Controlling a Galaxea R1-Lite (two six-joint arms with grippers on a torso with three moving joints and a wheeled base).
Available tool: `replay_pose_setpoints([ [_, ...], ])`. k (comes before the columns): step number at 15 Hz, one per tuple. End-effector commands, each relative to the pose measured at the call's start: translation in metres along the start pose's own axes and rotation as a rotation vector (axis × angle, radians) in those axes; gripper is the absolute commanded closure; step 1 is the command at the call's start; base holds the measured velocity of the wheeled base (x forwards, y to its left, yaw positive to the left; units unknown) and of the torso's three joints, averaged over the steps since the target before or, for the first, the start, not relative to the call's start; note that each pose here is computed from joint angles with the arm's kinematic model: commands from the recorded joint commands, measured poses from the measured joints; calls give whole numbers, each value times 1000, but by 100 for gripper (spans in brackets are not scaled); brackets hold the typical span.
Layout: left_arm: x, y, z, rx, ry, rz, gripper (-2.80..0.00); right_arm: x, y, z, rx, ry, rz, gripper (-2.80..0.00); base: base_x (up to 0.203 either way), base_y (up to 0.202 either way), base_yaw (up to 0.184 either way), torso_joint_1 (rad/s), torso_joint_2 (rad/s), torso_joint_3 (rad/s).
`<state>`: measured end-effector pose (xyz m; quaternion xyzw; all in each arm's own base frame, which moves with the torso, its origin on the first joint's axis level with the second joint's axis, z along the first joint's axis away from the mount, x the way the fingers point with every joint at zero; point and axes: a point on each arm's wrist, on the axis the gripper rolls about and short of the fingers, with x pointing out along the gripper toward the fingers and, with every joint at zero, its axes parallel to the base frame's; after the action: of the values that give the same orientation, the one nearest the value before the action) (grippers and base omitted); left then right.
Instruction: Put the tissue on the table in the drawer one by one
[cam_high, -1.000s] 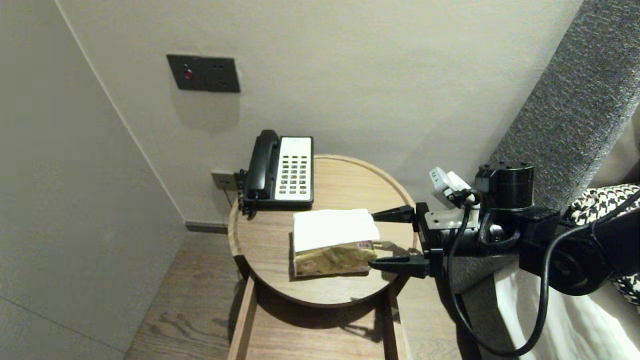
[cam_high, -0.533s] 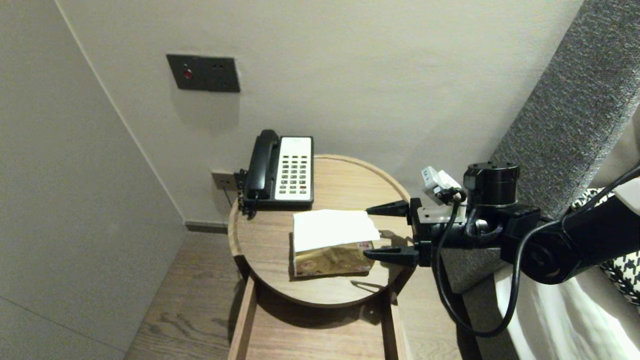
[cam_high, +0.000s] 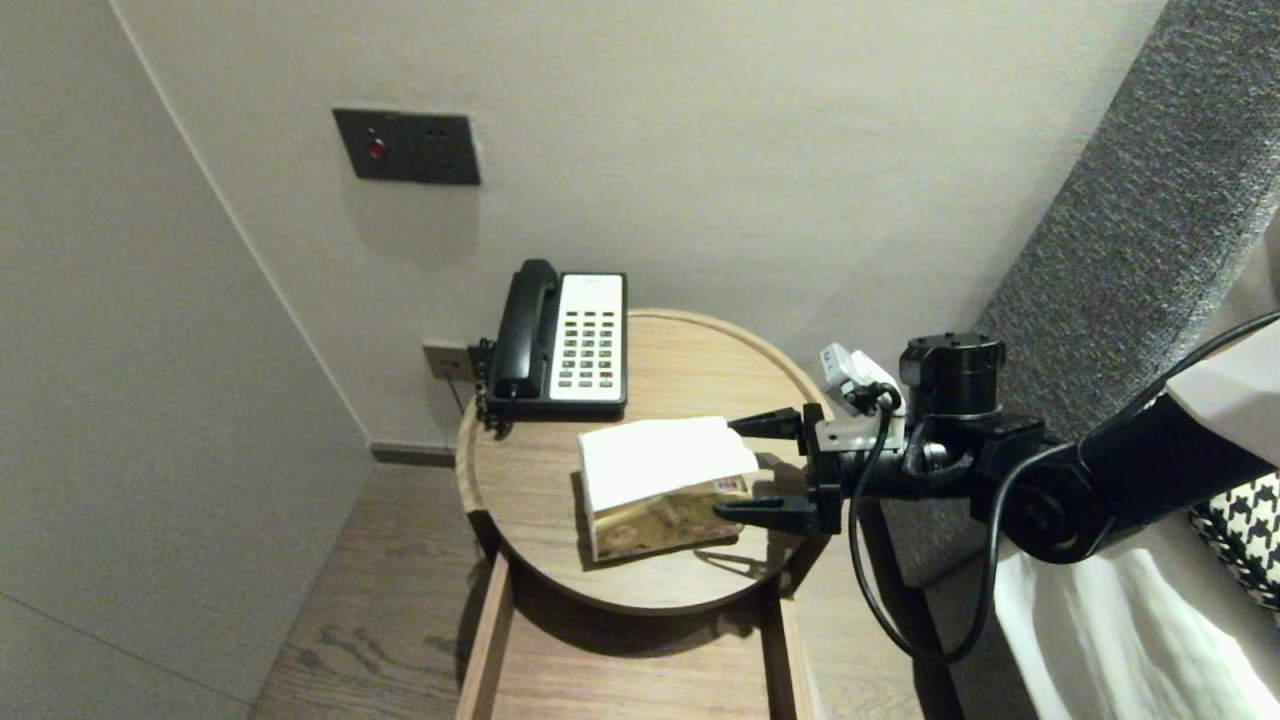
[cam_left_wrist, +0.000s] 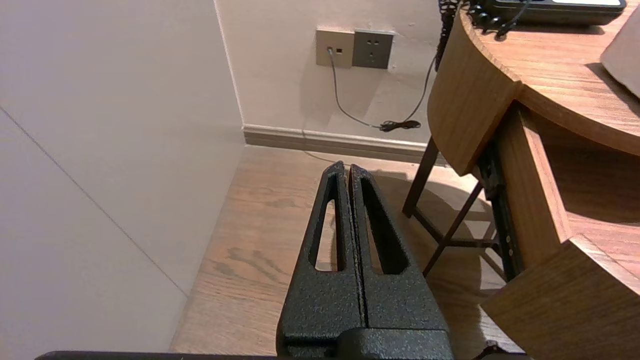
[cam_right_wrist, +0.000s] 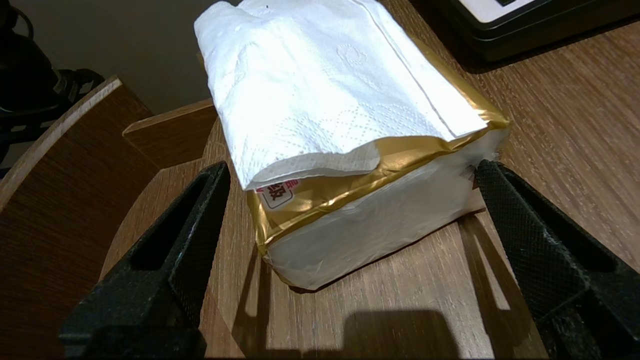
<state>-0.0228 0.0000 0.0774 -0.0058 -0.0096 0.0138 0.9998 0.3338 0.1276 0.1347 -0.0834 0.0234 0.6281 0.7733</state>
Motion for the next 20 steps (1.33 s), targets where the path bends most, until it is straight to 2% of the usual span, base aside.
replay_pose_setpoints([
  [1,0,0,0,-1,-6,1,0,2,-1,-4,5,3,8,-280,0,0,0,0,0,0],
  [12,0,0,0,-1,-4,1,0,5,5,-1,9,9,13,-280,0,0,0,0,0,0],
  [18,0,0,0,-1,-4,1,0,8,6,3,5,27,-33,-280,0,0,0,0,0,0],
  [20,0,0,0,-1,-4,1,0,7,8,3,27,44,-36,-280,0,0,0,0,0,0],
])
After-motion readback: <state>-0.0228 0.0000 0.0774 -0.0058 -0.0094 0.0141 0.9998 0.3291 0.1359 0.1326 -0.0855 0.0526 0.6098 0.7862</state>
